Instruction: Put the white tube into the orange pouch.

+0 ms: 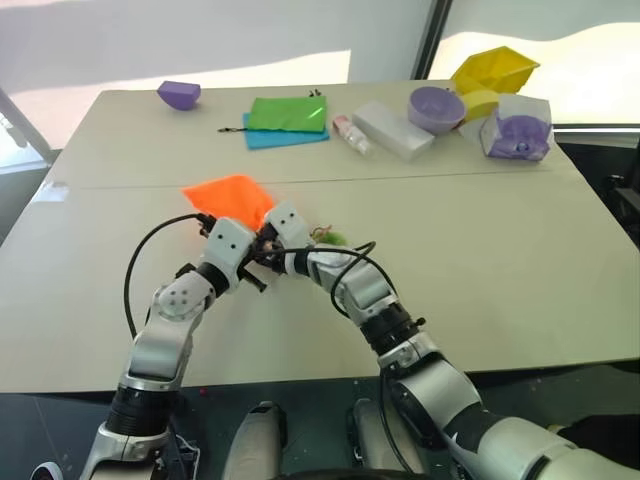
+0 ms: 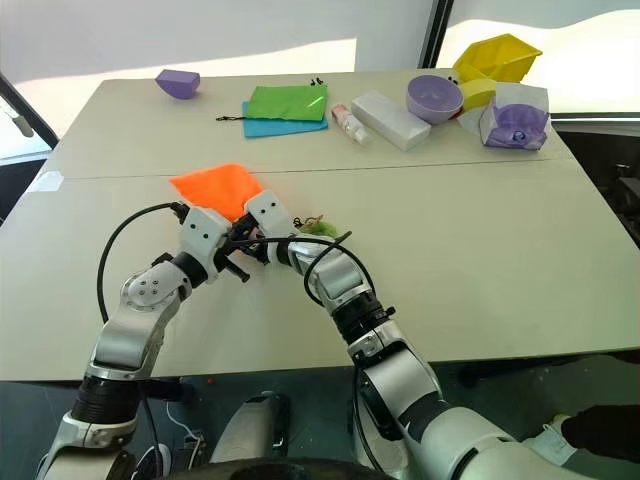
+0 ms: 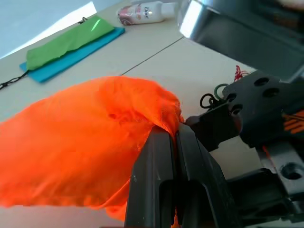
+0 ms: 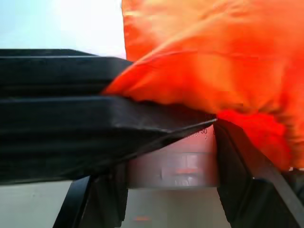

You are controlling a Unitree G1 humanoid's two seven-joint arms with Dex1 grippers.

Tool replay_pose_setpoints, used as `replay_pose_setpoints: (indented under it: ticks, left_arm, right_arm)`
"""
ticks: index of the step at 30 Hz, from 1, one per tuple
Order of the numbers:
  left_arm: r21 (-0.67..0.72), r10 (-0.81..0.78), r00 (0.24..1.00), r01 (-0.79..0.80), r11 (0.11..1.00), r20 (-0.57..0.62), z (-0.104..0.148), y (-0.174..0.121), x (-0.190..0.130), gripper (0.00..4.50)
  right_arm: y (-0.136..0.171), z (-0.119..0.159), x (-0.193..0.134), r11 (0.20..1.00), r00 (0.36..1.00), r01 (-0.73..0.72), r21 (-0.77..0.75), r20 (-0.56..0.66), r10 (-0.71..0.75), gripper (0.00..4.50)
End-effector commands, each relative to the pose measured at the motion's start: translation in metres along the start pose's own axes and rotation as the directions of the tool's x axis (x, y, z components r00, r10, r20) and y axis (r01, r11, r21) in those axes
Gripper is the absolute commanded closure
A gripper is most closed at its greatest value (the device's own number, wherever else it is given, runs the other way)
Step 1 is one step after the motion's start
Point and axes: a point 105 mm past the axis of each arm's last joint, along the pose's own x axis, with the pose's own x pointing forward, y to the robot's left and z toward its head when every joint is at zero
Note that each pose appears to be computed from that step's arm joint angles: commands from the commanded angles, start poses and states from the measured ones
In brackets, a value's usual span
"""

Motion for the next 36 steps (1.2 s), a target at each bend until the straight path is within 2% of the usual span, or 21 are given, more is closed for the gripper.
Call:
replay_pose_setpoints:
  ticks: [1, 7, 11, 15, 20, 25, 27, 30, 36]
  left_arm:
    - [-0.009, -0.037, 0.999, 0.037, 0.999, 0.001, -0.001, -0.008, -0.003, 4.50]
    - [-0.008, -0.033, 0.999, 0.033, 0.999, -0.019, -0.007, -0.009, -0.004, 4.50]
    - [0.011, -0.047, 0.997, 0.048, 0.999, -0.056, -0.015, -0.011, -0.009, 4.50]
    - [0.038, -0.053, 0.996, 0.055, 0.998, -0.073, -0.018, -0.010, -0.012, 4.50]
    - [0.066, -0.053, 0.994, 0.059, 0.996, -0.092, -0.022, -0.006, -0.015, 4.50]
    - [0.064, -0.044, 0.995, 0.050, 0.997, -0.089, -0.022, -0.005, -0.015, 4.50]
    - [0.059, -0.037, 0.996, 0.041, 0.997, -0.082, -0.021, -0.004, -0.014, 4.50]
    - [0.063, -0.023, 0.996, 0.029, 0.998, -0.084, -0.022, -0.003, -0.014, 4.50]
    - [0.086, 0.031, 0.993, -0.021, 0.996, -0.110, -0.028, 0.007, -0.016, 4.50]
  right_arm:
    - [0.017, 0.044, 0.010, 1.000, 0.991, -0.010, 0.003, 0.136, 0.010, 2.67]
    - [0.022, 0.034, 0.016, 0.998, 0.995, -0.013, -0.055, 0.094, 0.018, 2.67]
    - [0.031, 0.037, 0.020, 0.999, 0.994, -0.044, 0.003, 0.100, 0.043, 2.67]
    - [0.042, 0.034, 0.021, 0.990, 0.989, -0.080, -0.114, 0.112, 0.093, 2.67]
    - [0.049, 0.047, 0.020, 0.992, 0.977, -0.124, -0.019, 0.174, 0.126, 2.67]
    - [0.051, 0.043, 0.021, 0.986, 0.974, -0.166, -0.002, 0.154, 0.164, 2.67]
    - [0.048, 0.039, 0.021, 0.990, 0.980, -0.138, -0.018, 0.142, 0.139, 1.63]
    - [0.049, 0.040, 0.015, 0.986, 0.975, -0.166, -0.031, 0.145, 0.169, 0.39]
    - [0.038, 0.041, -0.009, 0.969, 0.959, -0.236, -0.075, 0.141, 0.245, 0.39]
